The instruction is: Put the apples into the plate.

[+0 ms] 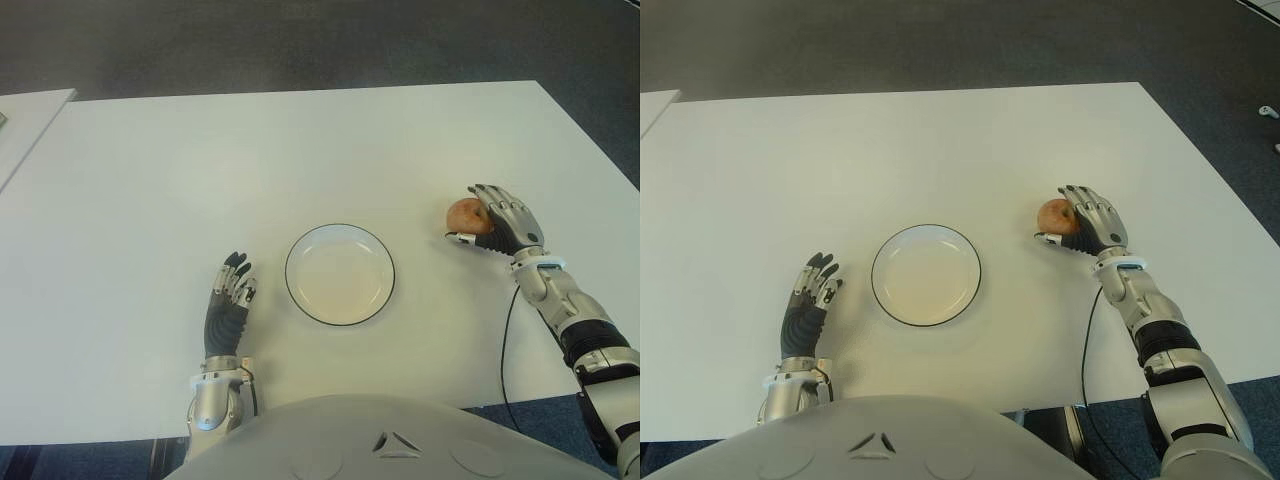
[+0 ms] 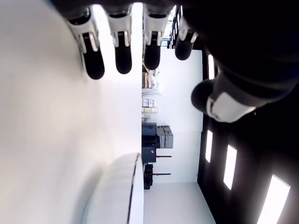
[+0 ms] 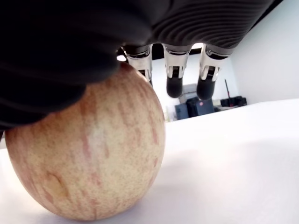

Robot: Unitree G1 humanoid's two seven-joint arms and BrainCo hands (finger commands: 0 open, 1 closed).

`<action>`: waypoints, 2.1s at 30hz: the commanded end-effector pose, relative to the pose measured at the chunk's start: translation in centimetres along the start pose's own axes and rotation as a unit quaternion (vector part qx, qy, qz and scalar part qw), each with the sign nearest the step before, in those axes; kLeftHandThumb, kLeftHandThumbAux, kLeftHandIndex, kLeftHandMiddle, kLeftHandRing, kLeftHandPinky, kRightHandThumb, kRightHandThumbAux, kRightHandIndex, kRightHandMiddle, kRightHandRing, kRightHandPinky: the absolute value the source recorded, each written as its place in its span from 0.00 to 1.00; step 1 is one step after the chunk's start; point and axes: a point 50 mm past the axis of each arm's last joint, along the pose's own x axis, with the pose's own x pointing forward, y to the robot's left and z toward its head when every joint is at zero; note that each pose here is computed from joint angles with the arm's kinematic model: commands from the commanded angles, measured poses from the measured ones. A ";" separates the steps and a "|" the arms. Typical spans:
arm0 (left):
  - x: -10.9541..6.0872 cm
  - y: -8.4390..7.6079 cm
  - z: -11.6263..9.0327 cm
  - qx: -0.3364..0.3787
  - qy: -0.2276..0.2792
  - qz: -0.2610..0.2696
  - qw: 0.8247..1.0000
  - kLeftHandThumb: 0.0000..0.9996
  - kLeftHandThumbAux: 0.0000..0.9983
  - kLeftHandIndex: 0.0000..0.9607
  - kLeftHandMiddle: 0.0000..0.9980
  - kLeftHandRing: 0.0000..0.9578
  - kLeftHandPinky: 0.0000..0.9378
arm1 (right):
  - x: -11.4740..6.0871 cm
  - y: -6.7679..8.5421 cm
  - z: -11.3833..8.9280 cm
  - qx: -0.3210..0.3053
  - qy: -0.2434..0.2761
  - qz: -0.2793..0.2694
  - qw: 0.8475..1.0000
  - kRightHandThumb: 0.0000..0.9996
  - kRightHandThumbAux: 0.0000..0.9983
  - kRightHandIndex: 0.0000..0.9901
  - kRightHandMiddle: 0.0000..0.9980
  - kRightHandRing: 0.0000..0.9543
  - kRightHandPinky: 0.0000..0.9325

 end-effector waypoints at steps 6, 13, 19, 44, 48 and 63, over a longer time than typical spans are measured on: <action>-0.3 0.1 -0.6 -0.001 0.024 -0.002 1.000 0.16 0.55 0.11 0.12 0.15 0.18 | -0.9 1.4 0.6 0.010 -0.006 0.025 1.000 0.22 0.32 0.04 0.04 0.00 0.00; -0.3 0.1 -0.5 -0.004 0.025 -0.001 1.000 0.16 0.55 0.11 0.12 0.15 0.19 | -1.1 1.5 0.7 0.019 -0.008 0.028 0.999 0.23 0.33 0.04 0.04 0.01 0.00; -0.3 0.1 -0.4 -0.002 0.025 0.001 1.000 0.17 0.55 0.11 0.12 0.14 0.17 | -1.1 1.5 1.0 0.025 -0.010 0.021 0.999 0.25 0.36 0.08 0.10 0.06 0.00; -0.3 0.3 -0.4 -0.004 0.022 0.005 1.000 0.16 0.55 0.11 0.11 0.12 0.16 | 0.2 0.6 1.5 0.046 -0.038 -0.033 0.998 0.81 0.68 0.85 0.90 0.93 0.95; -0.4 0.3 -0.3 -0.005 0.021 0.005 1.000 0.16 0.55 0.11 0.11 0.12 0.16 | 0.2 0.4 1.5 0.055 -0.042 -0.034 0.997 0.84 0.68 0.86 0.90 0.93 0.95; -0.3 0.4 -0.3 -0.006 0.019 0.003 1.000 0.17 0.55 0.11 0.12 0.13 0.18 | 0.1 0.1 1.8 0.070 -0.048 -0.051 0.995 0.87 0.68 0.87 0.90 0.93 0.95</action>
